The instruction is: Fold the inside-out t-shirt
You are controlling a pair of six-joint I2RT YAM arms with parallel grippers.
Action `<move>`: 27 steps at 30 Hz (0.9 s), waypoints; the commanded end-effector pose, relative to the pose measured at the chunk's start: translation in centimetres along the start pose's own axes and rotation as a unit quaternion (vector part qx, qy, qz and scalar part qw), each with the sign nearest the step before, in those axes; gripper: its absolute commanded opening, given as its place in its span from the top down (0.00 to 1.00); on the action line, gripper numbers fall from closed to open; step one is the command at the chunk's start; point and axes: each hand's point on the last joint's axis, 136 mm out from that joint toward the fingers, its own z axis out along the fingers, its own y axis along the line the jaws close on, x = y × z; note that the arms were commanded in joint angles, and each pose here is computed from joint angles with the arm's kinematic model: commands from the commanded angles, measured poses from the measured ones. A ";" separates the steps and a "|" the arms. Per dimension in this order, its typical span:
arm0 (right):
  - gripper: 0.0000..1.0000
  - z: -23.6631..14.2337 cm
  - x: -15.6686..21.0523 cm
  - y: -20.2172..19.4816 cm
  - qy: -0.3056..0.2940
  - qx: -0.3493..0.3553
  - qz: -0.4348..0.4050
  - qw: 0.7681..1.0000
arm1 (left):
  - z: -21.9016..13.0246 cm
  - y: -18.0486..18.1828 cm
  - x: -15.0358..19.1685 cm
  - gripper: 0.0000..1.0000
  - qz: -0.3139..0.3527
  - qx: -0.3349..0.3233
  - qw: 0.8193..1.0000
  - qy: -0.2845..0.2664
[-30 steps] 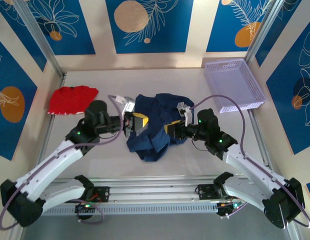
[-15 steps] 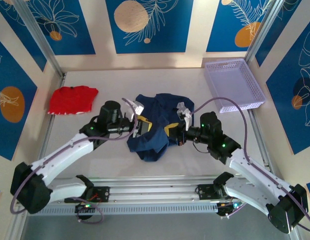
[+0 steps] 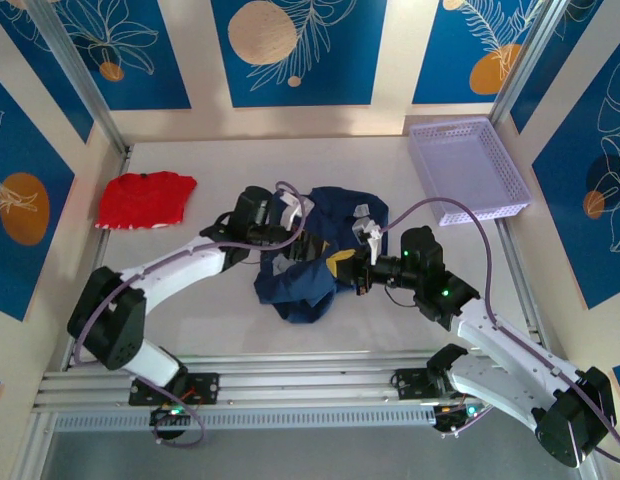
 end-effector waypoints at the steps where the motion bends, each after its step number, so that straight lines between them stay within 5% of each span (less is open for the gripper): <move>1: 1.00 -0.5 -0.6 0.2 -0.013 0.001 -0.020 1.000 | -0.1 -3.5 -1.6 0.68 0.006 0.085 0.996 -0.012; 3: 1.00 -0.7 -0.6 -0.2 -0.013 0.016 -0.021 1.000 | -0.5 -4.0 -1.8 0.98 0.005 0.089 0.996 -0.015; 4: 1.00 -0.8 -0.6 -0.5 -0.014 0.024 -0.020 0.999 | -0.8 -4.1 -1.8 1.00 0.004 0.085 0.996 -0.017; 15: 1.00 -2.2 -0.2 -2.5 -0.032 0.093 0.003 0.995 | -8.7 -7.3 -4.2 1.00 0.093 0.010 0.984 -0.151; 22: 1.00 -1.8 -0.1 -4.3 -0.022 0.138 0.053 0.989 | -10.0 -8.0 -3.6 1.00 0.138 -0.004 0.977 -0.160; 27: 0.71 -3.0 -0.7 -4.5 -0.015 0.178 0.036 0.983 | -10.4 -7.7 -3.3 1.00 0.167 -0.024 0.971 -0.166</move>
